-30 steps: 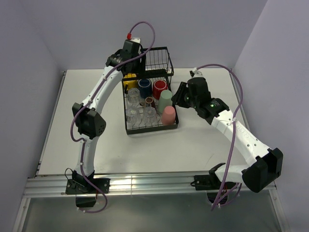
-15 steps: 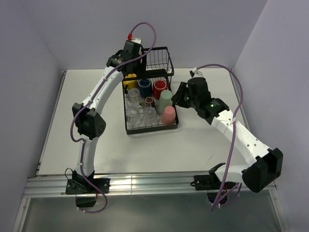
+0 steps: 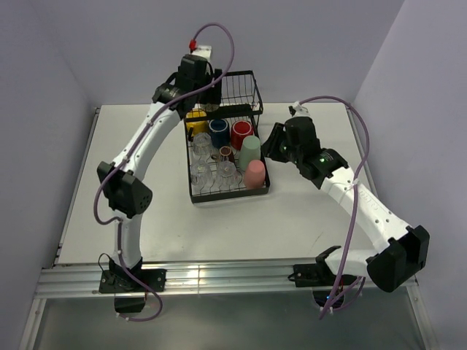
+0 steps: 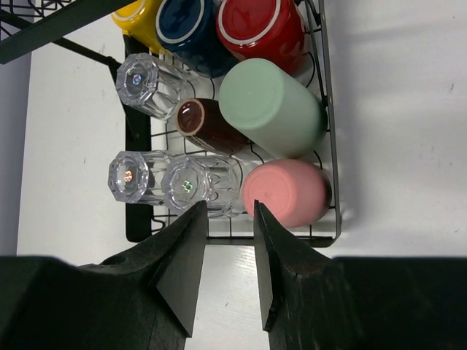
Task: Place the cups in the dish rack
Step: Place the cup upside down on the dish rack
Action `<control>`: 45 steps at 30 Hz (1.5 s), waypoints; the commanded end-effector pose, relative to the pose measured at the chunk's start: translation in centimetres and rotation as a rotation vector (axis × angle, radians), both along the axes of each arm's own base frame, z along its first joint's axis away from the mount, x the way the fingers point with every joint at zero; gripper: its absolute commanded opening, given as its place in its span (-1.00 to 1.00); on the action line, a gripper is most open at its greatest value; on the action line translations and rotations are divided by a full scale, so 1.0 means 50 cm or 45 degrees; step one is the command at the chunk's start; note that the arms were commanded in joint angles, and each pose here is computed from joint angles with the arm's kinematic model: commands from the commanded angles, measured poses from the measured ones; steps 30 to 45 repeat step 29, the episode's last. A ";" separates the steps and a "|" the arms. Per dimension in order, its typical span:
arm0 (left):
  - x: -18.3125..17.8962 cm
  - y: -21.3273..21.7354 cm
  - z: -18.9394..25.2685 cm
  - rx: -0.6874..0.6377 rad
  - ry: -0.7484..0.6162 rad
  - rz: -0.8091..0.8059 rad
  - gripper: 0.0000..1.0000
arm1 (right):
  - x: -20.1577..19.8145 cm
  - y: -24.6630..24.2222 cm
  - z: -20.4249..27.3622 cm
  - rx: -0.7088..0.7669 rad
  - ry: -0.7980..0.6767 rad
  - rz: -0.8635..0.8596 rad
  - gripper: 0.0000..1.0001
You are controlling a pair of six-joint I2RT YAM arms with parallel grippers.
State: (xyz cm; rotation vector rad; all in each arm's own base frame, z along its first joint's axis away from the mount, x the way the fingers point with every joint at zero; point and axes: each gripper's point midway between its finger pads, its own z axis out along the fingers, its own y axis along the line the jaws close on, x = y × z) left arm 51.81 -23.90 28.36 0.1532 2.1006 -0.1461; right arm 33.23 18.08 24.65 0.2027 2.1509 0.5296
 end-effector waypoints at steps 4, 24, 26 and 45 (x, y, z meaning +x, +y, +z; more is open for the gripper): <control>-0.075 0.035 0.352 -0.247 -0.492 -0.011 0.72 | 0.004 -0.022 0.086 0.001 -0.146 -0.044 -0.18; -0.452 0.225 0.217 -0.454 -0.262 0.133 0.98 | -0.142 -0.180 0.201 -0.008 -0.443 -0.253 0.99; -0.463 0.225 0.208 -0.454 -0.260 0.112 0.98 | -0.146 -0.186 0.199 -0.018 -0.455 -0.261 1.00; -0.468 0.222 0.205 -0.449 -0.245 0.094 0.98 | -0.146 -0.190 0.201 -0.025 -0.461 -0.270 1.00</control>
